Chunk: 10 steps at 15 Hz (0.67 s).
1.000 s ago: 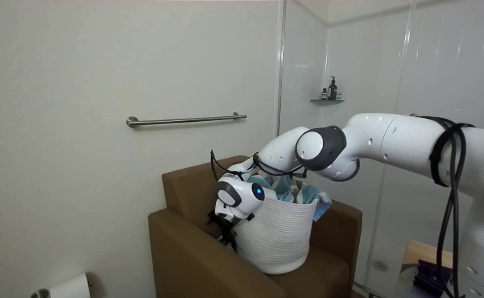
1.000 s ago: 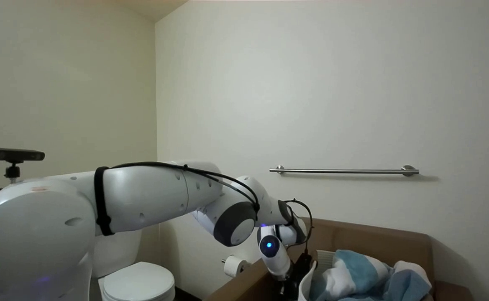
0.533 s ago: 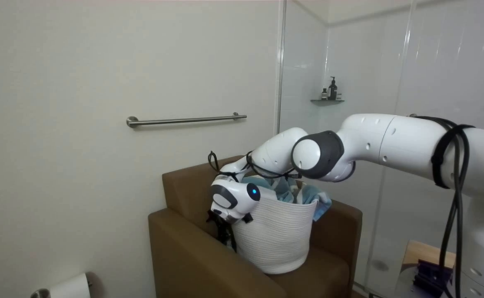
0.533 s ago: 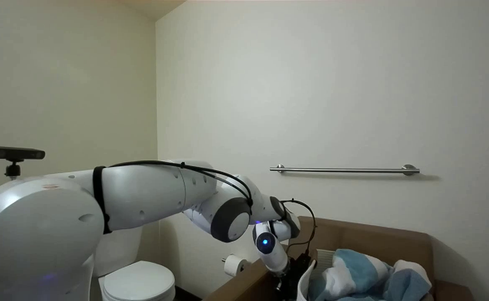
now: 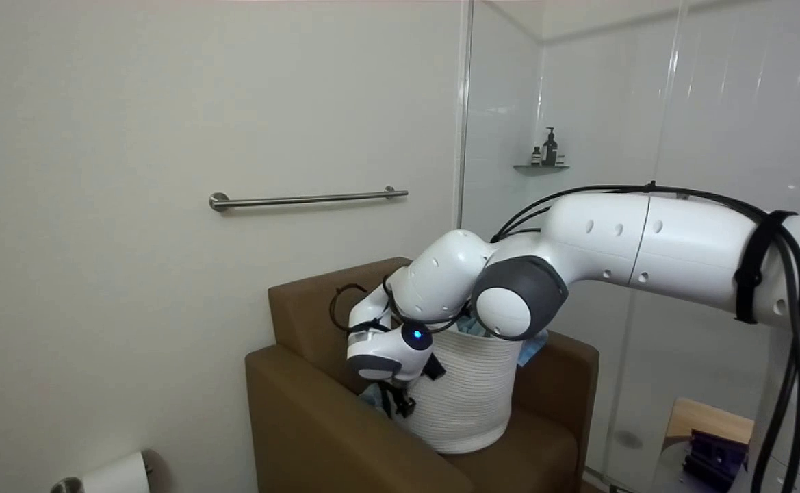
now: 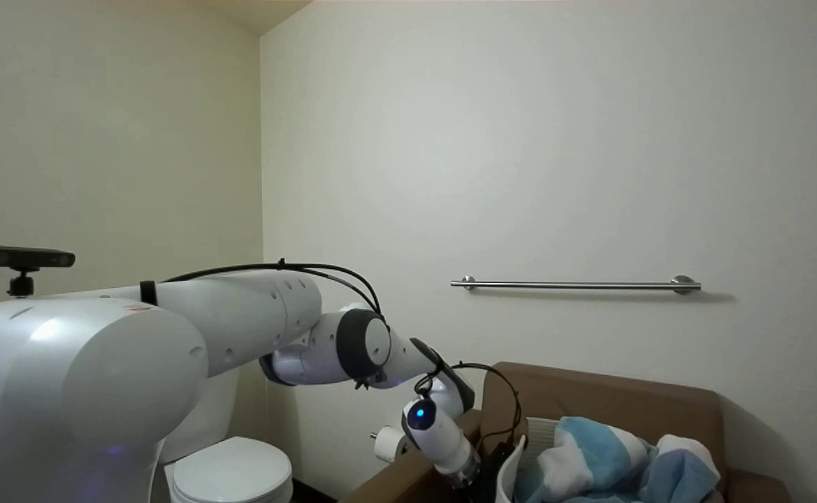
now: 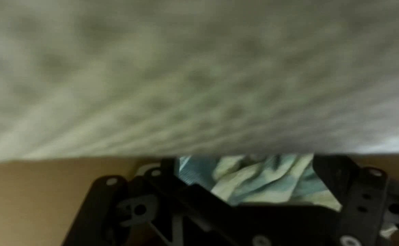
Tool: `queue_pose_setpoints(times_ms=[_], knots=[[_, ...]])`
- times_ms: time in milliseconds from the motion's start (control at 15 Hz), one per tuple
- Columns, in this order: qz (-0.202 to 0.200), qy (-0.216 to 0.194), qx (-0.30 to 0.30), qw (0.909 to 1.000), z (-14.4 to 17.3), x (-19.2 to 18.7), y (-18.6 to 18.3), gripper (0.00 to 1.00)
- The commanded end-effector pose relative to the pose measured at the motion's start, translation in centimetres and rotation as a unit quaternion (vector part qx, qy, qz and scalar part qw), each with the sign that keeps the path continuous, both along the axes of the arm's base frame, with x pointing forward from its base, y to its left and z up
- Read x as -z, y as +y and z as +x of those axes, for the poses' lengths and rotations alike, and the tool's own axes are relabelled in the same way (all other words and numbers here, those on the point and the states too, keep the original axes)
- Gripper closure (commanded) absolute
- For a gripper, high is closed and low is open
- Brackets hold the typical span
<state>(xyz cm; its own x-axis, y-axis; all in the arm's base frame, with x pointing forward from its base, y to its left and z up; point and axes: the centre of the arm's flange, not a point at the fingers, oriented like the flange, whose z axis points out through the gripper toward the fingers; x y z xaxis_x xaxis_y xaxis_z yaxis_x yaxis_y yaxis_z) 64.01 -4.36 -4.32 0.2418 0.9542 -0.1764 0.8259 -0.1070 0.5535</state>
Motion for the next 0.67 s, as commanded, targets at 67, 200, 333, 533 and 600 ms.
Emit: queue_pose_setpoints(times_ms=[67,200,333,533,600], knots=[[-0.001,0.065,0.001,0.9979,5.4,4.2,0.6,0.0],[-0.005,0.054,-0.024,0.9983,4.6,4.9,1.1,0.0],[-0.012,0.03,-0.055,0.9979,4.7,5.0,1.5,0.0],[-0.011,-0.012,-0.106,0.9942,6.7,4.0,2.2,0.0],[0.009,-0.012,-0.114,0.9934,7.6,3.8,2.3,0.0]])
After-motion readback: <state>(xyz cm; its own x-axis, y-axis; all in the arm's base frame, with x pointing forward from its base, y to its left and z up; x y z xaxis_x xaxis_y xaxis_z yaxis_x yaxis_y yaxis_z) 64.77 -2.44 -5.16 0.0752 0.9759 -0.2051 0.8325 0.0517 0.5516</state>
